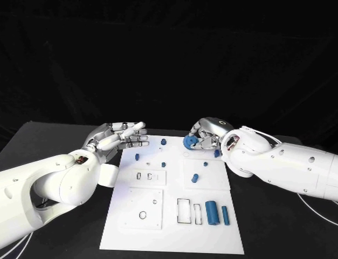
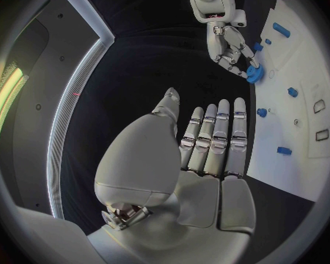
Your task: Assemble the parts on the task board
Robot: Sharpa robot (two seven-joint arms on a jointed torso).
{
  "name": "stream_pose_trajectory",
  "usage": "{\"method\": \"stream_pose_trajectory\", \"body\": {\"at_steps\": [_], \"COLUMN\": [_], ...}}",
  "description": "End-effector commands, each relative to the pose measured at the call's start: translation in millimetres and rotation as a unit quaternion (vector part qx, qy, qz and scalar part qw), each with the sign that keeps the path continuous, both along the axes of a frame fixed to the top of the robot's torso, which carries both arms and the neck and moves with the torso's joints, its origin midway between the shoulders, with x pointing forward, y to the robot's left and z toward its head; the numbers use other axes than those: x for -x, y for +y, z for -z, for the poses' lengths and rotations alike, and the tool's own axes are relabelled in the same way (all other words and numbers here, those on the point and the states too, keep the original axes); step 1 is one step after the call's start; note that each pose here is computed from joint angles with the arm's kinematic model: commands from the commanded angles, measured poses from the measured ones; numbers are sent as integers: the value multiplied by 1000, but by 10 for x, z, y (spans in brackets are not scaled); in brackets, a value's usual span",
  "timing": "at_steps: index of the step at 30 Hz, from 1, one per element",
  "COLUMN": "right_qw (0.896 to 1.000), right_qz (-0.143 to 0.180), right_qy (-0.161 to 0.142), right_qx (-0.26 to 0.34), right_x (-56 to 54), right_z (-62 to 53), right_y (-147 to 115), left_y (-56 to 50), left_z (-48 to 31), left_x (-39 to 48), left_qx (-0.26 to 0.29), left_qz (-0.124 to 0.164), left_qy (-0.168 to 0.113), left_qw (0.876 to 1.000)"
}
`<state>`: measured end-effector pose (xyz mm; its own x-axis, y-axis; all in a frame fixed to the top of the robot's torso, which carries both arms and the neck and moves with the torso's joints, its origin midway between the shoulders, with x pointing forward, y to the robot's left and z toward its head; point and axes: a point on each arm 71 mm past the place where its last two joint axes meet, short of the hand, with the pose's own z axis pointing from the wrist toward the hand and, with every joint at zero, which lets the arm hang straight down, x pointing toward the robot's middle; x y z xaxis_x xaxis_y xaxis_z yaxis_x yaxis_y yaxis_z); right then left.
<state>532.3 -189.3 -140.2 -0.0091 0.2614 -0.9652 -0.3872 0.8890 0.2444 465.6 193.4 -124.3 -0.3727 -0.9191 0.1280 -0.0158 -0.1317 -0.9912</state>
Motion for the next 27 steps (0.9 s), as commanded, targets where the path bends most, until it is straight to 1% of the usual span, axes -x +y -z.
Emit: {"method": "stream_pose_trajectory", "body": {"at_steps": [1,5,10,14,18,27], "right_qw": [999,999,998,998,998,997], "right_qz": [-14,-26,-40,-50,-60,-73], "right_qy": [-37,-43,-43,-38,-29,-6], "right_qx": [-9,-10,-8,-4,0,12], "right_x": [6,-5,-25,-36,-28,1], "right_z": [-95,-113,-97,-48,28,139], "right_y": [150,347,568,723,847,955], "left_y": [-24,-33,-45,-55,-58,-60], "left_z": [-16,-18,-19,-20,-20,-20], "left_x": [10,13,14,13,12,12], "left_qx": [5,5,6,6,7,6], "left_qz": [8,10,11,12,12,12], "left_qy": [-3,-3,-4,-4,-4,-4], "left_qw": [1000,1000,1000,1000,1000,1000]}}
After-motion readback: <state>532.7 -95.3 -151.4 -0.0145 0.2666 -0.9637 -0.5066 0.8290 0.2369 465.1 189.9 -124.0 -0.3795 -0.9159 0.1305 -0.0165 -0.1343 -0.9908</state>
